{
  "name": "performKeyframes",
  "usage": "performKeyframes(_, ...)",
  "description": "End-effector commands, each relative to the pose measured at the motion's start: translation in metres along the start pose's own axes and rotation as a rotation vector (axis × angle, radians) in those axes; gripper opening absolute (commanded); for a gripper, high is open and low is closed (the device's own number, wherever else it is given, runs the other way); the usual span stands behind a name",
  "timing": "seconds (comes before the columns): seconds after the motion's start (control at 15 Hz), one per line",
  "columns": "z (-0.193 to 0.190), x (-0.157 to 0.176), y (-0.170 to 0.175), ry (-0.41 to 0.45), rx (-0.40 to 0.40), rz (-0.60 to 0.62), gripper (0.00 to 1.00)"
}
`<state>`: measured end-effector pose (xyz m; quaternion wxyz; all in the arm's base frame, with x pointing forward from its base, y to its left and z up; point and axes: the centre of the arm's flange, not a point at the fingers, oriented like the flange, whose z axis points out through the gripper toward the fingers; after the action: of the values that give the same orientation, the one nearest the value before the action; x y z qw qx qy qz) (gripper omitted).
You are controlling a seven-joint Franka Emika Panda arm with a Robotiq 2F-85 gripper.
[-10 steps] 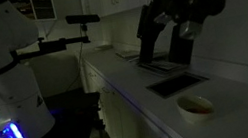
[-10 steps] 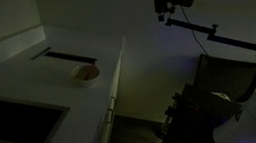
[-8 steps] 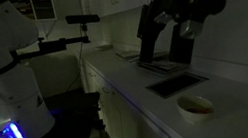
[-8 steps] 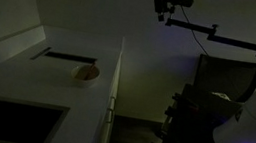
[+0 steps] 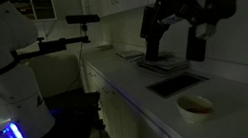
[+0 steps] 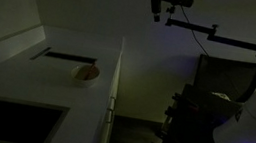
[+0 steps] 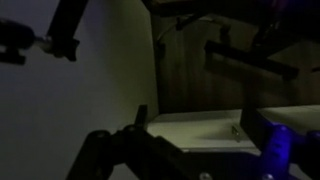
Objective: Get the pen from the bowl and place it on the counter
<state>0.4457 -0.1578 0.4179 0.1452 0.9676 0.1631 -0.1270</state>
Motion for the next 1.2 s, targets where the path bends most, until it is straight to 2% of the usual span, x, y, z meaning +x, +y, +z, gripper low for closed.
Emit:
performKeyframes(0.0, -0.004, 0.049, -0.022, 0.038, -0.058, -0.195, 1.00)
performKeyframes(0.33, -0.006, 0.127, -0.084, 0.112, -0.138, -0.479, 1.00)
performKeyframes(0.6, -0.004, 0.169, -0.122, 0.173, -0.188, -0.703, 1.00)
performKeyframes(0.87, 0.000, 0.187, -0.147, 0.223, -0.224, -0.922, 1.00)
performKeyframes(1.13, 0.003, 0.183, -0.159, 0.276, -0.238, -1.144, 1.00)
